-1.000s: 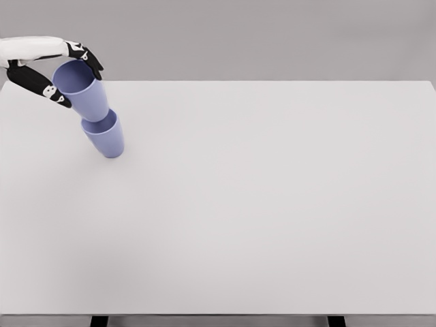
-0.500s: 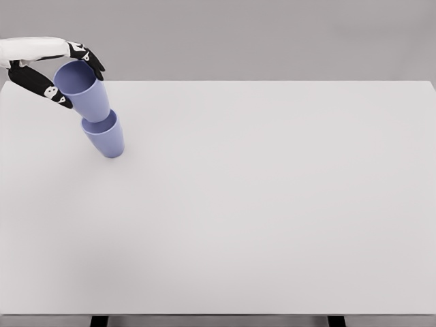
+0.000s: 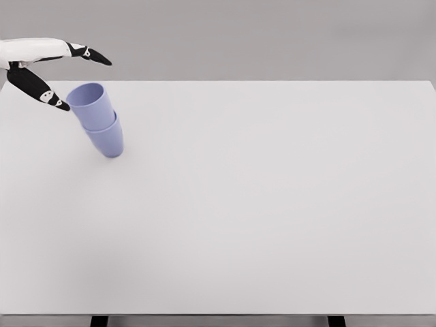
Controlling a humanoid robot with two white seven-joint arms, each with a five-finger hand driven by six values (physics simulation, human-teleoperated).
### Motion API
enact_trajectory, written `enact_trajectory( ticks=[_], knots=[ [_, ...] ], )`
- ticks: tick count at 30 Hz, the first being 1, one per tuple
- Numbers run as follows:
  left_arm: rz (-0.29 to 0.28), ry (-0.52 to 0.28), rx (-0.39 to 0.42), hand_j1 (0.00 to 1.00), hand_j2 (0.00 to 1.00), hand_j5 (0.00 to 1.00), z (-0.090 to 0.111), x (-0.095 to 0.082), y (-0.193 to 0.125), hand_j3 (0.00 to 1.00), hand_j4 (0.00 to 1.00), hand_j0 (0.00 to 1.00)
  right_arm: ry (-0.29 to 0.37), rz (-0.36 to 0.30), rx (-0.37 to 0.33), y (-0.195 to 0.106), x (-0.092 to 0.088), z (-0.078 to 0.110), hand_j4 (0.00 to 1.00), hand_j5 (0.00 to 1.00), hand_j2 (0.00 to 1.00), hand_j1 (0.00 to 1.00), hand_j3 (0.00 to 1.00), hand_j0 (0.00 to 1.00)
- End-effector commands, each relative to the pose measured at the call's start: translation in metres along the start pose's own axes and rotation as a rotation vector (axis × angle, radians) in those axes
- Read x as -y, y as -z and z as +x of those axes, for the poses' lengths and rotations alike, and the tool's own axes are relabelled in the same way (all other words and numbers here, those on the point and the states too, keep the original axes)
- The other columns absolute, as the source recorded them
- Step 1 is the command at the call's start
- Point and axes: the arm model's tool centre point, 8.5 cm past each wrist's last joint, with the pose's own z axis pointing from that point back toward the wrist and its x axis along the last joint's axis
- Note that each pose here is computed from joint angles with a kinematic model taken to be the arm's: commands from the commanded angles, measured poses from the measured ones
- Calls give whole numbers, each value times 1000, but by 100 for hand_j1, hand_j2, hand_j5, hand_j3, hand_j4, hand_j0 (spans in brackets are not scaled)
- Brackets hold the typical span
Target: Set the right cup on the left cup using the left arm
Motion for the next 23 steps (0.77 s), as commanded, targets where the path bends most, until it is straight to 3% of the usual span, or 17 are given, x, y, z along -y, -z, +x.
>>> enact_trajectory(
  ticks=[1,4,5,7,9,11,15,18,23],
  knots=[
    [4,-4,1,97,97,97,1,-1,-1,97,97,97,-2,0,0,0,0,0,100,100,100,100,100,100],
    [3,-5,1,99,99,99,0,0,-1,99,99,99,-1,1,-1,0,0,0,100,100,100,100,100,100],
    [4,7,32,100,100,100,10,-2,1,100,100,100,-2,0,0,0,0,0,100,100,100,100,100,100],
    [26,37,112,100,100,100,45,-8,-29,100,100,100,-1,1,-1,0,0,0,100,100,100,100,100,100],
    [29,56,262,100,100,100,93,-4,-51,100,100,100,-2,0,0,0,0,0,100,100,100,100,100,100],
    [38,155,372,100,100,100,117,-2,-72,100,100,100,-1,1,-1,0,0,0,100,100,100,100,100,100],
    [-3,95,386,100,100,100,106,23,-61,100,100,100,-1,1,-1,0,0,0,100,100,100,100,100,100],
    [-62,11,419,100,100,100,98,57,-39,100,100,100,-1,1,-1,0,0,0,100,100,100,100,100,100],
    [-100,-32,437,100,100,100,95,79,-25,100,100,100,-1,1,-1,0,0,0,100,100,100,100,100,100]
  ],
)
